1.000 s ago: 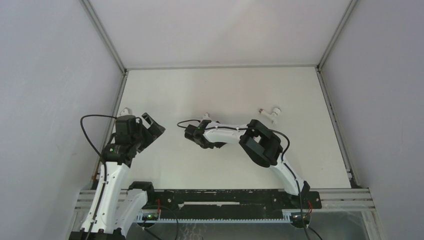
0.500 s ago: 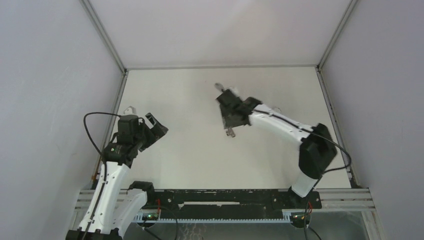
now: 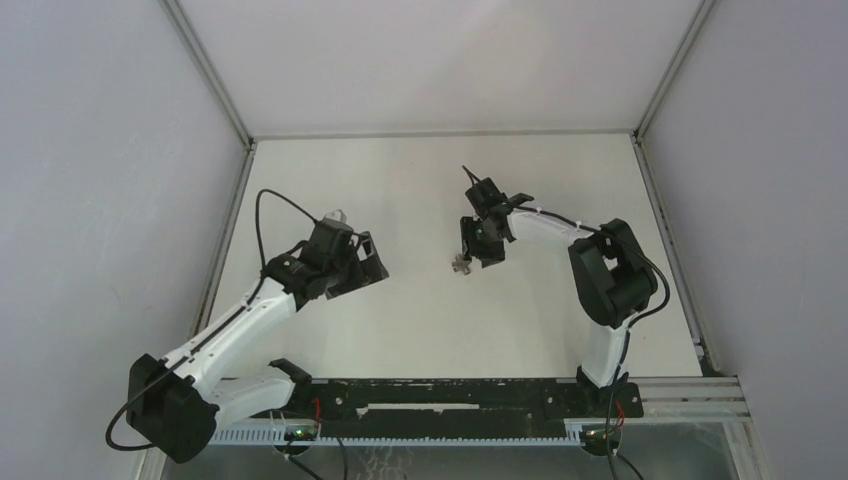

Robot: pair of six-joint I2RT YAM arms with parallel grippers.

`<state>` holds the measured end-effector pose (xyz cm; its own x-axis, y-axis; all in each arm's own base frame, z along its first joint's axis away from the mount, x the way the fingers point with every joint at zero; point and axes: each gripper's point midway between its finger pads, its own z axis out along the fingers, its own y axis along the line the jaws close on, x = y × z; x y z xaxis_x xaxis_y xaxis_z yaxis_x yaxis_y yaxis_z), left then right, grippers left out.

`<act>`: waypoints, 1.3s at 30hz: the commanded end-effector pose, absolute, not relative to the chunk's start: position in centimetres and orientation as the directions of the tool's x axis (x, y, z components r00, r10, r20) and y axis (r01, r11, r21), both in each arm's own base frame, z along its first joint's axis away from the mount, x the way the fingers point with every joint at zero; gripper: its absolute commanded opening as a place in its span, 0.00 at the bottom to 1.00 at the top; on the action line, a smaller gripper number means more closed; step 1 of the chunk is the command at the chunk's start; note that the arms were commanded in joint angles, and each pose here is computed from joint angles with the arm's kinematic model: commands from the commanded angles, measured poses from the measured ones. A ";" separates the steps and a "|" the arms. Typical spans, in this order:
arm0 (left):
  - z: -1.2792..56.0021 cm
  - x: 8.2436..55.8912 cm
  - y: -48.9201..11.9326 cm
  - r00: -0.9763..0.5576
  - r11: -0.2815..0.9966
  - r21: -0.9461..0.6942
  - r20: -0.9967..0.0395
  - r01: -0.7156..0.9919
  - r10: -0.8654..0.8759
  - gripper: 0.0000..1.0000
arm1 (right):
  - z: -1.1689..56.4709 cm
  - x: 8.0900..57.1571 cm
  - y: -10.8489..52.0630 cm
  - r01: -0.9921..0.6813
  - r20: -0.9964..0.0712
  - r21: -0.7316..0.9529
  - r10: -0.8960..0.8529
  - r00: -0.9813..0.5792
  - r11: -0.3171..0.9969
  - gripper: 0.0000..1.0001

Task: Install the water faucets

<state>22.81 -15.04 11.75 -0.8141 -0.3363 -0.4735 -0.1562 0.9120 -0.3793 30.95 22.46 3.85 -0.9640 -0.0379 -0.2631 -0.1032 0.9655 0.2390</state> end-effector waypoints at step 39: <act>16.8 24.7 -14.8 -0.700 0.886 -0.448 -0.595 -0.120 -0.395 0.95 | 8.2 34.4 28.2 -0.412 -0.557 0.348 -0.168 -0.814 0.842 0.57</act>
<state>23.87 -14.53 14.17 -0.7452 -0.3843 -0.5450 -0.1609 0.8967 -0.4123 33.27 27.57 4.45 -0.9360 0.0113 -0.3519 -0.1313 0.9162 0.3785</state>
